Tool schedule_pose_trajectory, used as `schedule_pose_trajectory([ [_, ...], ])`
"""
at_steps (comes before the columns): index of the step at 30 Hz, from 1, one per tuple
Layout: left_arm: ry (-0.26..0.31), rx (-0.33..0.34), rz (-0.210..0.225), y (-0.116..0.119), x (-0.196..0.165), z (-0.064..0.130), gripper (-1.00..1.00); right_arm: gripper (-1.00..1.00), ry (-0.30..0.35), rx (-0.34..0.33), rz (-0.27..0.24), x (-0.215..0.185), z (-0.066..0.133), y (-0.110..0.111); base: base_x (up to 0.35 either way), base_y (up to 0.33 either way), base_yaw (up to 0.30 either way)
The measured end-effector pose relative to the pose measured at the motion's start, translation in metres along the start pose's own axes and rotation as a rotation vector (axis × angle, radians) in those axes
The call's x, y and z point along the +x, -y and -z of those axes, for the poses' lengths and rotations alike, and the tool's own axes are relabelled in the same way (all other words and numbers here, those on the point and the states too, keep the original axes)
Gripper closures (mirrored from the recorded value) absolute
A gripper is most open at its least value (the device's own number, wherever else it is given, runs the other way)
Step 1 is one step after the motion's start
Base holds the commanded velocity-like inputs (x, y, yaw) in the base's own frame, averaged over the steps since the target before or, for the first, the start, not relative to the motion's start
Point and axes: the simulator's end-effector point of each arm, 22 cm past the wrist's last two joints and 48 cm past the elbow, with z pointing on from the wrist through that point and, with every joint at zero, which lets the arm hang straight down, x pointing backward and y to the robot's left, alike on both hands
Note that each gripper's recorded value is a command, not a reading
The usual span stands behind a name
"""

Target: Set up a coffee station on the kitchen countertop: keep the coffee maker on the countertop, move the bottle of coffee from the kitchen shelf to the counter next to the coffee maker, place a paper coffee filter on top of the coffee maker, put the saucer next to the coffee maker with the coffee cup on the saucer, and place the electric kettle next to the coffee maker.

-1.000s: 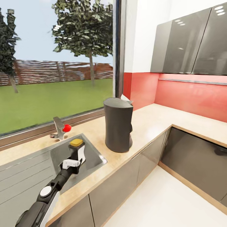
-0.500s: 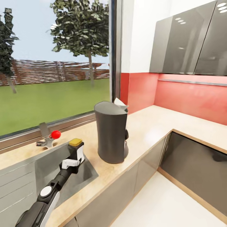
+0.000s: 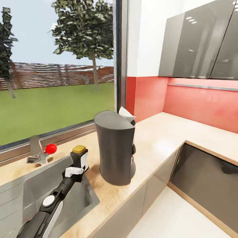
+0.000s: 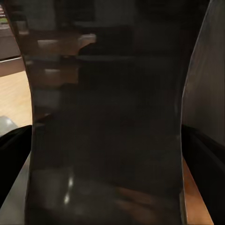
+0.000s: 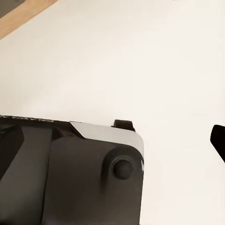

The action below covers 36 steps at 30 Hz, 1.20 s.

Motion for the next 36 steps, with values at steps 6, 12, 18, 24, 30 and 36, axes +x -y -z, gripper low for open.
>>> schedule_pose_trajectory([
  [6, -0.001, 0.0, -0.001, 0.0, 0.001, 0.001, 1.0, -1.0, 0.0, 0.0, 0.0, 0.0, 0.0, 0.0, 0.085, -0.095, 0.0],
  [12, -0.001, 0.0, -0.003, 0.0, 0.001, 0.0, 1.0, -1.0, 0.0, 0.0, 0.0, 0.0, 0.0, 0.0, 0.056, -0.06, 0.0],
  [18, -0.027, -0.059, -0.001, -0.013, 0.014, 0.001, 1.0, -1.0, 0.0, 0.0, 0.0, 0.0, 0.0, 0.0, 0.002, -0.002, 0.0],
  [24, 0.035, -0.074, -0.03, -0.014, 0.01, 0.002, 1.0, -1.0, 0.0, 0.0, 0.0, 0.0, 0.0, 0.0, 0.0, 0.0, 0.0],
  [30, 0.044, -0.079, -0.067, -0.013, 0.011, 0.002, 1.0, -1.0, 0.0, 0.0, 0.0, 0.0, 0.0, 0.0, 0.01, -0.004, 0.0],
  [36, 0.041, -0.077, -0.068, -0.01, 0.012, 0.002, 1.0, -1.0, 0.0, 0.0, 0.0, 0.0, 0.0, 0.0, 0.175, -0.108, 0.0],
])
